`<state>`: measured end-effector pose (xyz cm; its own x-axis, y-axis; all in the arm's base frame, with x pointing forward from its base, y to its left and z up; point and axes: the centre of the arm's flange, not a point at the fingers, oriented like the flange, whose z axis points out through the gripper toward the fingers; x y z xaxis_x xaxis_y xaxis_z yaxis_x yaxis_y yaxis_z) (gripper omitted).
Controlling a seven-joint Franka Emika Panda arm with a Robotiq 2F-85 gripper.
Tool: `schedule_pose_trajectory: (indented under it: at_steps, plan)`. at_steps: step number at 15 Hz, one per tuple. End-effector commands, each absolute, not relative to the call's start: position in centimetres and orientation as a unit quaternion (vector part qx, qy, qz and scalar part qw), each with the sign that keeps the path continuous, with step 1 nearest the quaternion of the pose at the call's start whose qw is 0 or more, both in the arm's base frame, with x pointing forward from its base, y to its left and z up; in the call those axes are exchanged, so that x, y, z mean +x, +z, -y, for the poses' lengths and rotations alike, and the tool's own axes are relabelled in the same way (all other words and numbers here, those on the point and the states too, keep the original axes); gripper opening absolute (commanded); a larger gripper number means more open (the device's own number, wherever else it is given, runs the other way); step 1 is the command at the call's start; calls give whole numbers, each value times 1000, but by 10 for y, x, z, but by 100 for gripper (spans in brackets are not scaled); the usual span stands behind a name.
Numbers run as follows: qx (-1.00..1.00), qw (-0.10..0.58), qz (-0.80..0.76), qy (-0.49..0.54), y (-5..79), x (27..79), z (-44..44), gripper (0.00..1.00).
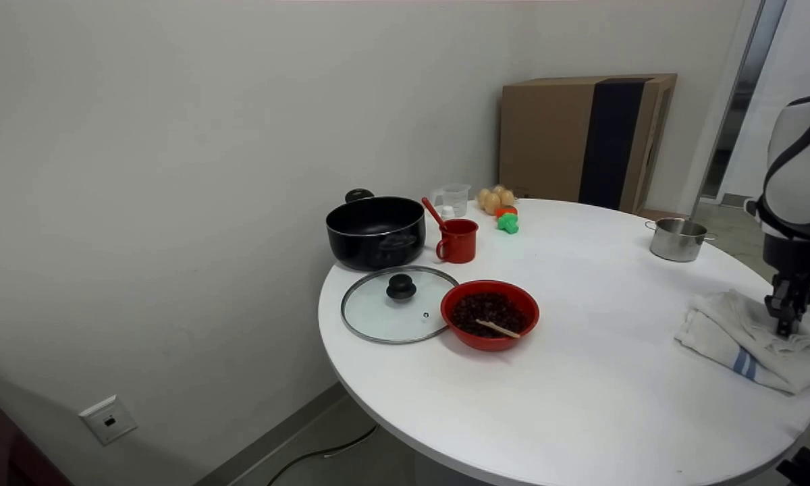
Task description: Move the silver pot to the right side of the table, use the white and blue towel to wipe the table
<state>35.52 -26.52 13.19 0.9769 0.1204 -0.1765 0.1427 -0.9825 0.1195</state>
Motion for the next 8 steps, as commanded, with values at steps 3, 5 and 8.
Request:
schedule_pose_trajectory:
  at_steps: [3,5,8]
  plan:
    - [992,71,-79,-69,140,390,276,3]
    - [992,78,-84,-59,147,406,276,3]
    - [991,86,-96,-49,153,431,274,3]
